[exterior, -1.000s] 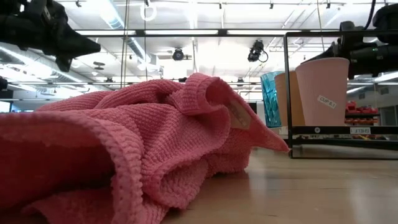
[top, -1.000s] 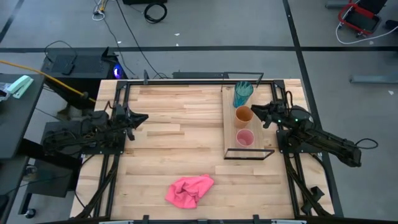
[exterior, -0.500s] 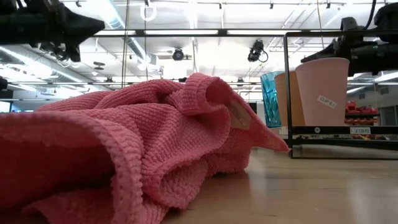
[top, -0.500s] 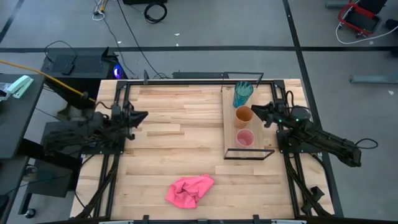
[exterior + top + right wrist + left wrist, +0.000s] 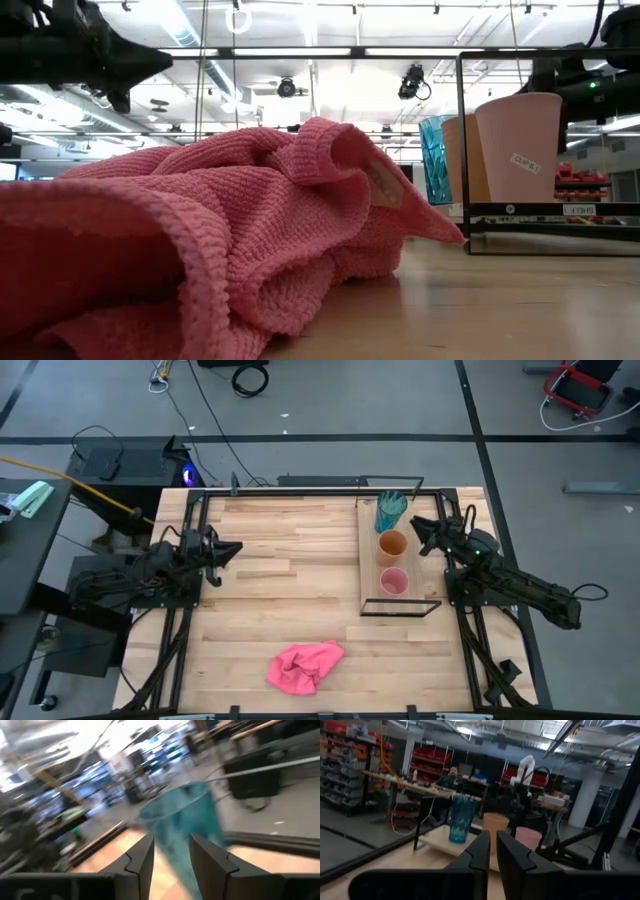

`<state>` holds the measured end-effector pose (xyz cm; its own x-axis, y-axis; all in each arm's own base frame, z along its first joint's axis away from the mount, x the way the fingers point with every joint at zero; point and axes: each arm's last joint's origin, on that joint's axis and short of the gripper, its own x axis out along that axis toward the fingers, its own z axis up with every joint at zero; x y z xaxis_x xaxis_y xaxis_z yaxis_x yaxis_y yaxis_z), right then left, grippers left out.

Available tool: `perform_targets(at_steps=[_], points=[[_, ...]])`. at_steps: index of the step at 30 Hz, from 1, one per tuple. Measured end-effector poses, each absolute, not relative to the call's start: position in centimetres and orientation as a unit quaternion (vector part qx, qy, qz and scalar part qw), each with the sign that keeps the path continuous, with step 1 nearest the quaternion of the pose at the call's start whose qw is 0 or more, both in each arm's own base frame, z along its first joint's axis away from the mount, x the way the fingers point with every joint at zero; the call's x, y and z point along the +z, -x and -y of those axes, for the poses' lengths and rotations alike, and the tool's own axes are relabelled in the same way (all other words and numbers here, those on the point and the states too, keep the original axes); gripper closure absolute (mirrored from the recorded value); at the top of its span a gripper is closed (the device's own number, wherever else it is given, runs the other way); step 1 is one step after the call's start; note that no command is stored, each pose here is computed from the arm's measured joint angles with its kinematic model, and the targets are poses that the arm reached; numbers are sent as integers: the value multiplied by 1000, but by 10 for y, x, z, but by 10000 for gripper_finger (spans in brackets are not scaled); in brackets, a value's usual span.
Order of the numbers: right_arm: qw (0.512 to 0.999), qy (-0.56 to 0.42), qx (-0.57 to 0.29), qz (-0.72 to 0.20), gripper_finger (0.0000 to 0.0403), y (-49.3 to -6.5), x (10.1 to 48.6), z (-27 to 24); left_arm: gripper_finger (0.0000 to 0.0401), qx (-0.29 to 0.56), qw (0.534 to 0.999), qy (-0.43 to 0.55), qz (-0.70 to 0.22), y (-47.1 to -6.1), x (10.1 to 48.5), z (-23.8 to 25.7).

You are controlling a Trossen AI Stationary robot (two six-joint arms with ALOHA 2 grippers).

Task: Stack small to large cups/mugs on shelf
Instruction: Return to Home Position

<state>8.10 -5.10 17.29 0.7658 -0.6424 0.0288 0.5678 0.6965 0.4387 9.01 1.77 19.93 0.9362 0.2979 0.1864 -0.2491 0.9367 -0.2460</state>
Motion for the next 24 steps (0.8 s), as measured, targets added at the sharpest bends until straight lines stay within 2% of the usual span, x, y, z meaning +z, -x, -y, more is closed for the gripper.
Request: perform_targets(at_steps=[6,24], points=[[895,-193,-389,101,273,-76,173,57,369,141,978,119,100,-90,197,-18],[853,-152,-489,104,273,-60,173,74,367,143,979,106,96,-91,196,-18]])
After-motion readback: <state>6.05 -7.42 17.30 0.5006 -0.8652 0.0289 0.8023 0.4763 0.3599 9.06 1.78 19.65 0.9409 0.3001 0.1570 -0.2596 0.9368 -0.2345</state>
